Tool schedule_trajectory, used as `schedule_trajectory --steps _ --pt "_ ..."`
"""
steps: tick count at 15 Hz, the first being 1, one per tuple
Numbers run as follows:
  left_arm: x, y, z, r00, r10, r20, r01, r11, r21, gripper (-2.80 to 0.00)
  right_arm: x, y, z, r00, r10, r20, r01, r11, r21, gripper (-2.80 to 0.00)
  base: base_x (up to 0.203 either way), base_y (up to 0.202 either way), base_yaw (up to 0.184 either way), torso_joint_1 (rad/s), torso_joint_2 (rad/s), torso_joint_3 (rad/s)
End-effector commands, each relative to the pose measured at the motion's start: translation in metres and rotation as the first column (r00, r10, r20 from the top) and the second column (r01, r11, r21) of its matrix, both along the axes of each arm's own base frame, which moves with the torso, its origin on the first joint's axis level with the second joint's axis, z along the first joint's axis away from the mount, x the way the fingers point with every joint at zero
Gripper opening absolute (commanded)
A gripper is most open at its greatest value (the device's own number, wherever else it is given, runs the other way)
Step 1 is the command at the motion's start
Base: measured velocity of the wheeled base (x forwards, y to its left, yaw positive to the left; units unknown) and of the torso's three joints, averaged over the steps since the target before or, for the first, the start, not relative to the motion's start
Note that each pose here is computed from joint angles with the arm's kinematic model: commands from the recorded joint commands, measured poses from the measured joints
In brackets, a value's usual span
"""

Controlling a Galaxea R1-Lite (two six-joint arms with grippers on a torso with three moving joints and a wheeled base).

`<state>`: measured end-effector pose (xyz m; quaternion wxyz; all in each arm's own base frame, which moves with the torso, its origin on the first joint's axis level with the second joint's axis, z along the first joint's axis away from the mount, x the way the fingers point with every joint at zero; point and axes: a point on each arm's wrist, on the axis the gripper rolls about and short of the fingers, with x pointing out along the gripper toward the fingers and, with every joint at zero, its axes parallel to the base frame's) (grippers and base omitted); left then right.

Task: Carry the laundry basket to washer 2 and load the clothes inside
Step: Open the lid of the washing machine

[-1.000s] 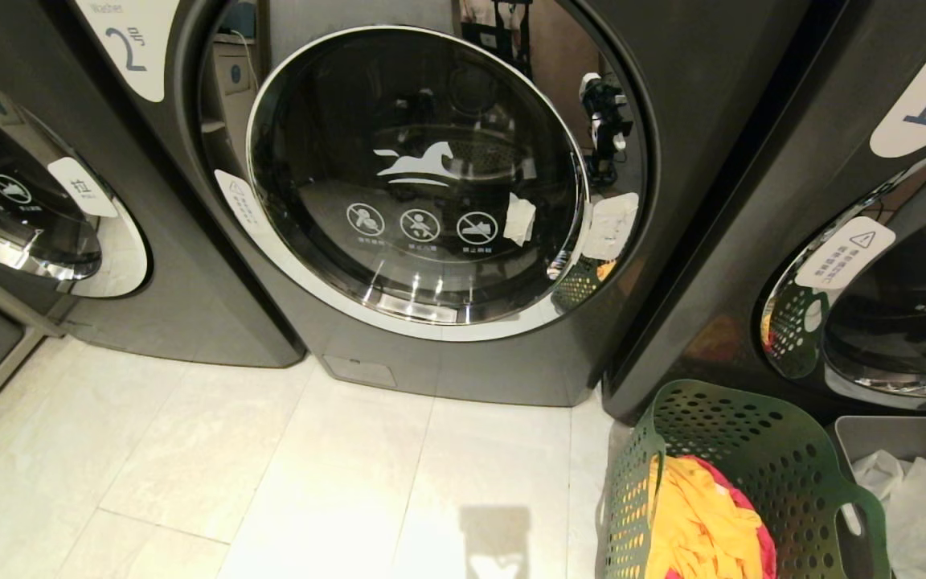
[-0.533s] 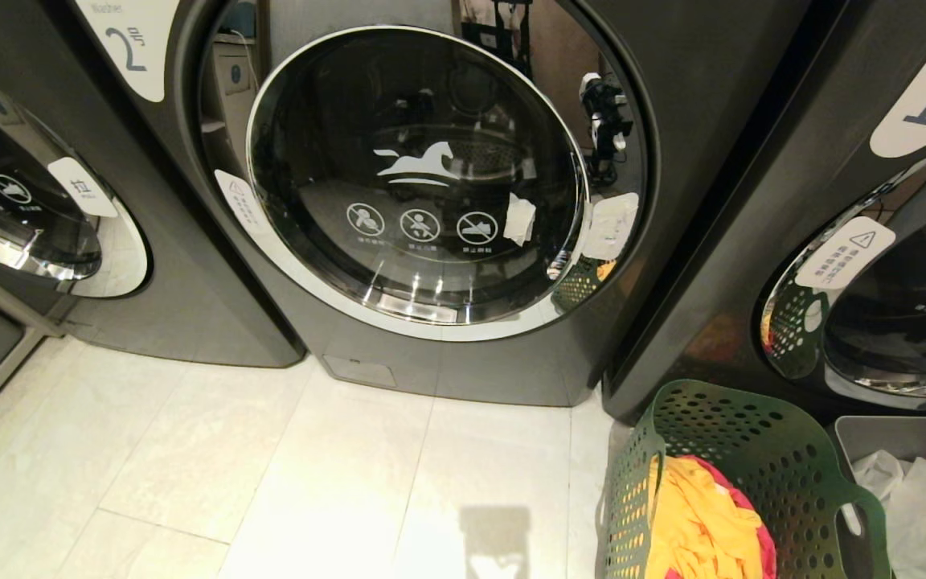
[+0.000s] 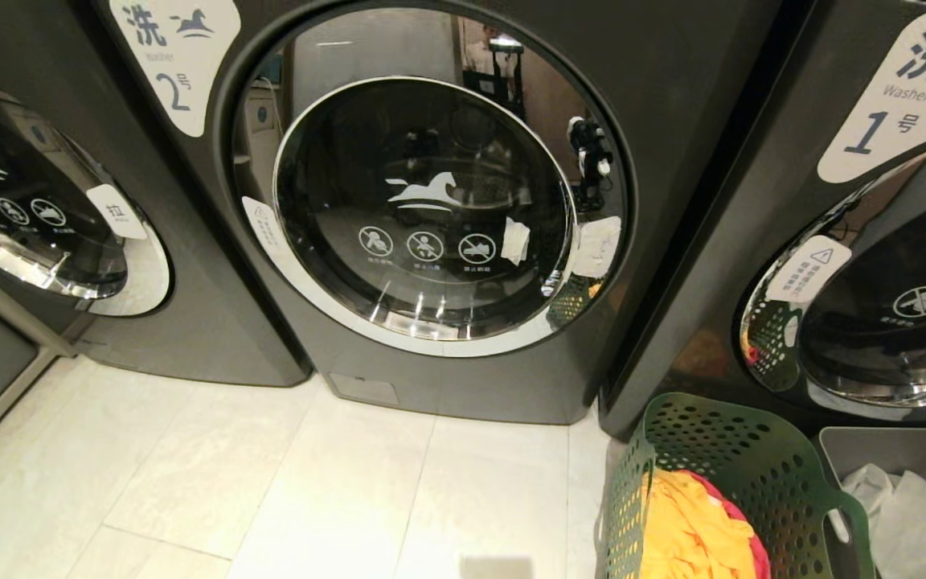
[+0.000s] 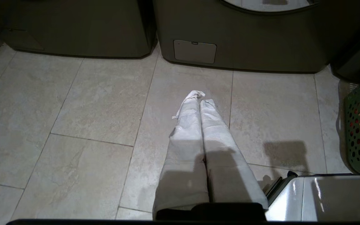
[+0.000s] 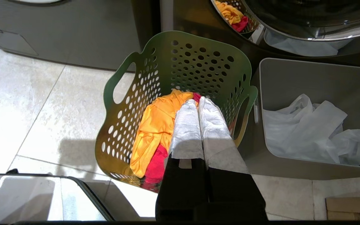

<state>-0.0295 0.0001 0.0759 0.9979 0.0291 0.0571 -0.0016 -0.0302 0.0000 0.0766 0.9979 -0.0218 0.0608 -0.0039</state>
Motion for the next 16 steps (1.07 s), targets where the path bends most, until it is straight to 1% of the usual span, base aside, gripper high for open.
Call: schedule_trajectory --steps 1,16 --pt "0.0001 0.0 0.0001 1.0 0.001 -0.002 -0.001 1.0 0.0 -2.8 0.0002 0.0 -0.0001 1.0 0.0 -0.004 0.0 1.0 0.001 -2.8 0.0 0.0 0.0 -0.001 0.0 0.196" --pt "0.0001 0.0 0.0001 1.0 0.001 -0.002 -0.001 1.0 0.0 -2.8 0.0001 0.0 -0.0001 1.0 -0.001 -0.003 0.001 1.0 0.004 -2.8 0.0 0.0 0.0 0.002 0.0 0.201"
